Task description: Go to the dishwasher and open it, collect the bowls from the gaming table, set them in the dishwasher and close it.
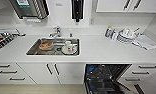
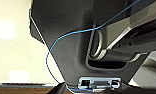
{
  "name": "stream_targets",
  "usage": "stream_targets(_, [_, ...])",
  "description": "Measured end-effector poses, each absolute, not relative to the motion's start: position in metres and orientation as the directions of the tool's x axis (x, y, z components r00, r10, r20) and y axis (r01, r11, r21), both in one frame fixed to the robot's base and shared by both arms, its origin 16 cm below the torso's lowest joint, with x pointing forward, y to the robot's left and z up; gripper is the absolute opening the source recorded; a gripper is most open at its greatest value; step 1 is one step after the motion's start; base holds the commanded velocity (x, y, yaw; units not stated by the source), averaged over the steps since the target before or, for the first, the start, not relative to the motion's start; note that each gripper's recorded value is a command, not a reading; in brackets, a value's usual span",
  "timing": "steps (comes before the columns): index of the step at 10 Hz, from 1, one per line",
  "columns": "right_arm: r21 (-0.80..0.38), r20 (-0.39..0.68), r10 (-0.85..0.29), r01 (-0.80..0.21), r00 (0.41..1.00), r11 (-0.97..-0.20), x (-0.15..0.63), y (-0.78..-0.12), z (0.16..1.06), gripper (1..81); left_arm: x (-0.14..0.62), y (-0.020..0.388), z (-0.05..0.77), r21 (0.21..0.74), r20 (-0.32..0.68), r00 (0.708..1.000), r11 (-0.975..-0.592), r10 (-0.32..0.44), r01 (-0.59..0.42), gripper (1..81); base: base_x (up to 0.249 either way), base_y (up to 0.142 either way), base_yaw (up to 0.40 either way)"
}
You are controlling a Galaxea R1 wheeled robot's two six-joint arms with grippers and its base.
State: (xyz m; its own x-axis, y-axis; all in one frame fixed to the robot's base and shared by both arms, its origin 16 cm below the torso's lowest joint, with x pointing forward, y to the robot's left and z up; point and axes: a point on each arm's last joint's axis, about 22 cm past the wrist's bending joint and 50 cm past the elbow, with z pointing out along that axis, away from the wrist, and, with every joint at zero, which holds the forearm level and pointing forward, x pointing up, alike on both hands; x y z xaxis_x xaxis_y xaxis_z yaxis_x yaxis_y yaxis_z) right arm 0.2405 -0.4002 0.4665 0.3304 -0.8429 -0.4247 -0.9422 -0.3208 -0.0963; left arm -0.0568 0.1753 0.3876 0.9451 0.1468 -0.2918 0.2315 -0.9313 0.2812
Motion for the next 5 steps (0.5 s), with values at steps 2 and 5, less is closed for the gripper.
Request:
stream_targets(2, [-0.067, -0.382, -0.887, -0.965, 0.259, -0.253, 0.246, -0.419, 0.445, 81.1, -0.038, 0.178, 0.373, 0.284, -0.268, 0.952, -0.932, 0.146, 0.223, 81.1, 0.0, 0.0, 0.0])
stream_targets(5, [-0.059, -0.315, -0.942, -0.993, 0.118, -0.104, 0.275, -0.45, 0.419, 81.1, -0.011, 0.178, 0.352, 0.292, -0.23, 0.962, -0.933, 0.146, 0.212, 81.1, 0.0, 0.0, 0.0])
